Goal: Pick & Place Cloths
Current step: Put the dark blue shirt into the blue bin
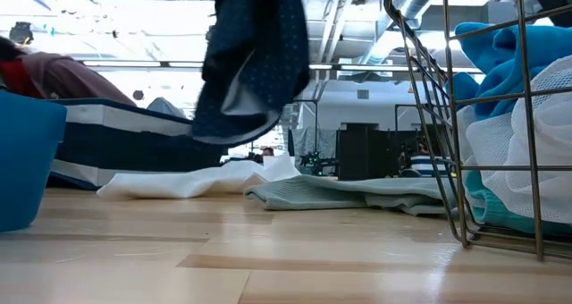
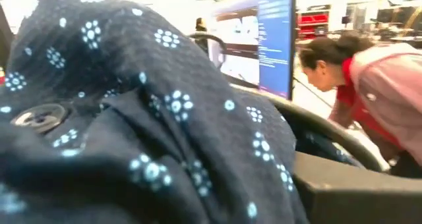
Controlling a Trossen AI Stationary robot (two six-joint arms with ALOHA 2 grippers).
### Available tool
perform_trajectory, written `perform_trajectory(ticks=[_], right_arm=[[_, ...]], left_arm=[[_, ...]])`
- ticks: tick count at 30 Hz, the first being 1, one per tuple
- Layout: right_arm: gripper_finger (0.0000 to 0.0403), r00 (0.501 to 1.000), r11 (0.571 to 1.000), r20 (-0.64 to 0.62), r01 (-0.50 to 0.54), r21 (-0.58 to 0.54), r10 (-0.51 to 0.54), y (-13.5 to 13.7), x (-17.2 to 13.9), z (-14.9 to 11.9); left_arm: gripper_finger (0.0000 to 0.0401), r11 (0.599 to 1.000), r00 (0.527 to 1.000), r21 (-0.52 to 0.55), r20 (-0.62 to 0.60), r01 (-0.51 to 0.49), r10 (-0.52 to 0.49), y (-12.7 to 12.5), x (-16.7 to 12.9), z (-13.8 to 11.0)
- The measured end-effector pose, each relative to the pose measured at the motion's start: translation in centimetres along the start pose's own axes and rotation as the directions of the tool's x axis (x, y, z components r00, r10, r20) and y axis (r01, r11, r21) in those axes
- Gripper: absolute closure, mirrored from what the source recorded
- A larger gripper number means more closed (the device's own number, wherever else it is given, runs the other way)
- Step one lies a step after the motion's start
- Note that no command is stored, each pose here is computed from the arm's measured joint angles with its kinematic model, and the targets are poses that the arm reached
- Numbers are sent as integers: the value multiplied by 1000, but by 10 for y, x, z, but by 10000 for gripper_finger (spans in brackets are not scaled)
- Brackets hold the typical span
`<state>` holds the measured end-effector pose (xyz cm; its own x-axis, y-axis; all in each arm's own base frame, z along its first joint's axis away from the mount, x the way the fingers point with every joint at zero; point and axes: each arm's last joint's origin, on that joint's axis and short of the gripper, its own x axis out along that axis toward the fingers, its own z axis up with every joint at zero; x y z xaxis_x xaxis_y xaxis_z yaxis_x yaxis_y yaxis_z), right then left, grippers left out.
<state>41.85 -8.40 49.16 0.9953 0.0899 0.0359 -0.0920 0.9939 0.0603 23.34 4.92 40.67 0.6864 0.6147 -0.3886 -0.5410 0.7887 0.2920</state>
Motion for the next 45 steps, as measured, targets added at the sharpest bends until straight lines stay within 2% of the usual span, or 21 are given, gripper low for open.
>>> perform_trajectory(ticks=[3,7,11,14,17,22,27,28,31,34,36,38,44,45], right_arm=[[400,1000,1000,-2,-19,0,19,5,1,0],[400,1000,1000,-19,-25,3,25,8,-1,1],[397,1000,1000,-12,-27,1,27,9,-4,3],[398,1000,1000,4,-27,-5,27,9,-6,7],[398,999,999,25,-40,-12,40,10,-6,9],[397,995,996,43,-86,-13,86,14,-6,11],[397,991,992,35,-128,0,128,21,-15,19],[397,989,990,36,-144,7,143,23,-17,21],[396,982,983,40,-185,12,185,31,-22,26],[395,976,978,56,-209,3,209,39,-27,31],[395,971,974,69,-229,-3,228,45,-27,34],[395,966,968,70,-250,-6,250,48,-31,36],[395,946,950,84,-313,3,312,57,-40,44],[394,944,947,83,-320,5,319,59,-39,44]], left_arm=[[21,998,998,-22,26,56,-56,0,3,3],[24,991,990,-29,54,133,-132,3,-6,4],[29,989,986,-37,85,144,-140,4,-13,6],[28,988,985,-33,87,152,-149,-1,-10,7],[25,985,977,-49,142,168,-160,-6,-4,13],[23,950,926,-42,242,309,-291,-17,11,24],[22,890,852,34,277,454,-445,-28,19,27],[22,876,832,62,286,479,-475,-29,19,28],[32,800,734,133,333,585,-592,-33,20,32],[71,761,659,157,410,630,-631,-35,21,40],[113,755,644,157,431,636,-632,-36,22,42],[166,757,628,163,464,632,-624,-36,23,45],[364,698,537,214,499,684,-680,-38,25,49],[379,692,530,218,500,688,-685,-38,25,50]])
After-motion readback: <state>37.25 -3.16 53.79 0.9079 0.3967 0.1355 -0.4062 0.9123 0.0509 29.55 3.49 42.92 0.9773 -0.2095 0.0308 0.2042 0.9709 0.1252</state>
